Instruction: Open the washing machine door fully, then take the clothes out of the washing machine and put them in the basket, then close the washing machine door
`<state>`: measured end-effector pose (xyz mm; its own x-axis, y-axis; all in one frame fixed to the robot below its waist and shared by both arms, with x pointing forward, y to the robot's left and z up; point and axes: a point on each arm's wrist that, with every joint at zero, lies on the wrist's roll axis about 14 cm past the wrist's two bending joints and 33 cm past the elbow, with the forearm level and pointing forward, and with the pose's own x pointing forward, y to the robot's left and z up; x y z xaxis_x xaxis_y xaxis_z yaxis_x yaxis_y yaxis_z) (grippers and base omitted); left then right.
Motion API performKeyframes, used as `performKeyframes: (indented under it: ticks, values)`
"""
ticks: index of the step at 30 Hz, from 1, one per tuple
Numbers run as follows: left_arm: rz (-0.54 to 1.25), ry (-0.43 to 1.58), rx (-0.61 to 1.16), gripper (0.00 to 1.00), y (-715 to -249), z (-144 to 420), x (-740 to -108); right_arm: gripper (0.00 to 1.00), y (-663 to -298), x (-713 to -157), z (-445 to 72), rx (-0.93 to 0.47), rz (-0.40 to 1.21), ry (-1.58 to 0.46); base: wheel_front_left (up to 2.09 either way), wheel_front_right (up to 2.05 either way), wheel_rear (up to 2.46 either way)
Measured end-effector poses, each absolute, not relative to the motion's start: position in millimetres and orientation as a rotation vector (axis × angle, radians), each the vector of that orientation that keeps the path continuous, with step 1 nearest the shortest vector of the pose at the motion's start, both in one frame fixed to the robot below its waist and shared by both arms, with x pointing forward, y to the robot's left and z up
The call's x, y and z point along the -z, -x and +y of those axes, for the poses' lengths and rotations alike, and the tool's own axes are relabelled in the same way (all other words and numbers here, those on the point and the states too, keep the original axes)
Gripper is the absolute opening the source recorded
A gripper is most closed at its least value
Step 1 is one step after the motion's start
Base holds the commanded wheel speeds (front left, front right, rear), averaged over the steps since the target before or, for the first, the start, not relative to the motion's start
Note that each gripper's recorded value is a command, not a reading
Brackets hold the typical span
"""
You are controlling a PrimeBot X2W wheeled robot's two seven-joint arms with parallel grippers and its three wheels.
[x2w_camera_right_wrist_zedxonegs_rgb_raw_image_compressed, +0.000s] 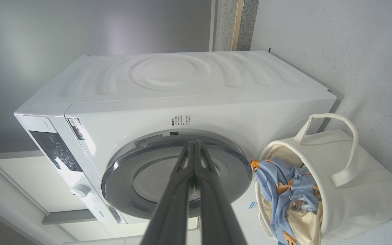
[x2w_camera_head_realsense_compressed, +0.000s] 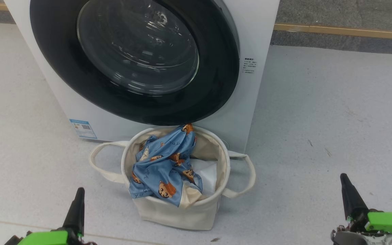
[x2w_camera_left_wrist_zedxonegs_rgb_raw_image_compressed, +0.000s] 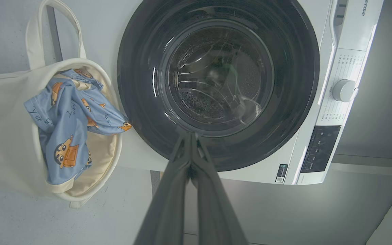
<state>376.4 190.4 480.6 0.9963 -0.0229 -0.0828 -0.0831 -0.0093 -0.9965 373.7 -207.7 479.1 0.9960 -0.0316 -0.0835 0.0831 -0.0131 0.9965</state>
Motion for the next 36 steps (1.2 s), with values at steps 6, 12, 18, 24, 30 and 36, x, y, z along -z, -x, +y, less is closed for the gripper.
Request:
performKeyframes:
  ticks: [6, 12, 18, 24, 30, 36]
  values:
    - [0.083, 1.580, -0.048, 0.00, -376.4, 190.5, -480.6, 0.00, -373.7, -479.1, -207.5, 0.089, 0.042, -1.582, 0.00, 0.00, 0.00]
    - [0.082, 1.580, -0.048, 0.00, -376.4, 190.5, -480.6, 0.00, -373.7, -479.1, -207.2, 0.088, 0.043, -1.580, 0.00, 0.00, 0.00]
    - [0.082, 1.580, -0.048, 0.00, -376.4, 190.6, -480.6, 0.00, -373.7, -479.0, -207.3, 0.089, 0.043, -1.581, 0.00, 0.00, 0.00]
    - [0.082, 1.581, -0.049, 0.00, -376.4, 190.7, -480.6, 0.00, -373.7, -479.1, -207.3, 0.088, 0.043, -1.581, 0.00, 0.00, 0.00]
    - [0.081, 1.581, -0.049, 0.00, -376.3, 190.7, -480.6, 0.00, -373.7, -479.0, -207.7, 0.090, 0.042, -1.582, 0.00, 0.00, 0.00]
    - [0.081, 1.582, -0.049, 0.00, -376.3, 190.8, -480.6, 0.00, -373.6, -479.1, -208.1, 0.090, 0.041, -1.582, 0.00, 0.00, 0.00]
